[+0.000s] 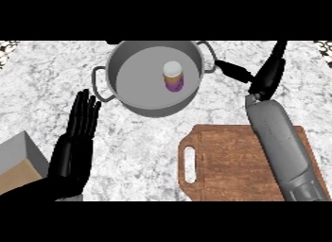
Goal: Pick the can from the cutting board and place it in the pot
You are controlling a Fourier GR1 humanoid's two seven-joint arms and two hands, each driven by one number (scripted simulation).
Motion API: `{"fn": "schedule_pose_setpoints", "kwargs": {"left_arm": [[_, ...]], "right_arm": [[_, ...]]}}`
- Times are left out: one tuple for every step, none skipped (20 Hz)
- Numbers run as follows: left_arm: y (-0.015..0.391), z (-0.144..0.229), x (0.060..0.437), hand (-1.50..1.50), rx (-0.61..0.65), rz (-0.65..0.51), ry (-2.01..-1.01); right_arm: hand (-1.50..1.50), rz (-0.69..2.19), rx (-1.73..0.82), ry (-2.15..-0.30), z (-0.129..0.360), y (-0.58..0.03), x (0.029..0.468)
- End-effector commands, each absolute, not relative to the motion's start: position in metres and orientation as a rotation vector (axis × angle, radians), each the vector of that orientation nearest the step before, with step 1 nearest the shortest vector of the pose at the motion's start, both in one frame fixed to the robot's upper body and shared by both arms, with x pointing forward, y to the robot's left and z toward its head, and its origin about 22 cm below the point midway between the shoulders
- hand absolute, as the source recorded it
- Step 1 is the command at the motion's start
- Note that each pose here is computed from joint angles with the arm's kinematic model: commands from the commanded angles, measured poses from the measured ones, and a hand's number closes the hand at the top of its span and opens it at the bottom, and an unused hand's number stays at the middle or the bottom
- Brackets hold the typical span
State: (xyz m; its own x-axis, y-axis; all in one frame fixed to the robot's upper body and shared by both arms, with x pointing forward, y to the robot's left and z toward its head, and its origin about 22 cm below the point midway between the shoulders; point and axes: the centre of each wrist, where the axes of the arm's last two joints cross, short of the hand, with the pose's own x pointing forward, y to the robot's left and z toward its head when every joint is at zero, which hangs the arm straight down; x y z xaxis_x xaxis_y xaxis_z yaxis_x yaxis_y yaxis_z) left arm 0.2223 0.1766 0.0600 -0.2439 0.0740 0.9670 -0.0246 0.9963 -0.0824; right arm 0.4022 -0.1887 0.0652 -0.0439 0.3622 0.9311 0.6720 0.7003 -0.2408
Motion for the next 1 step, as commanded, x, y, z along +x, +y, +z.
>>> {"fn": "schedule_pose_setpoints", "kwargs": {"left_arm": [[0.2153,0.0142,0.2221,0.00,0.123,0.068,-1.685]], "right_arm": [[-1.50,-0.352,-0.865,-1.655,0.0558,-0.2087,0.3903]]}}
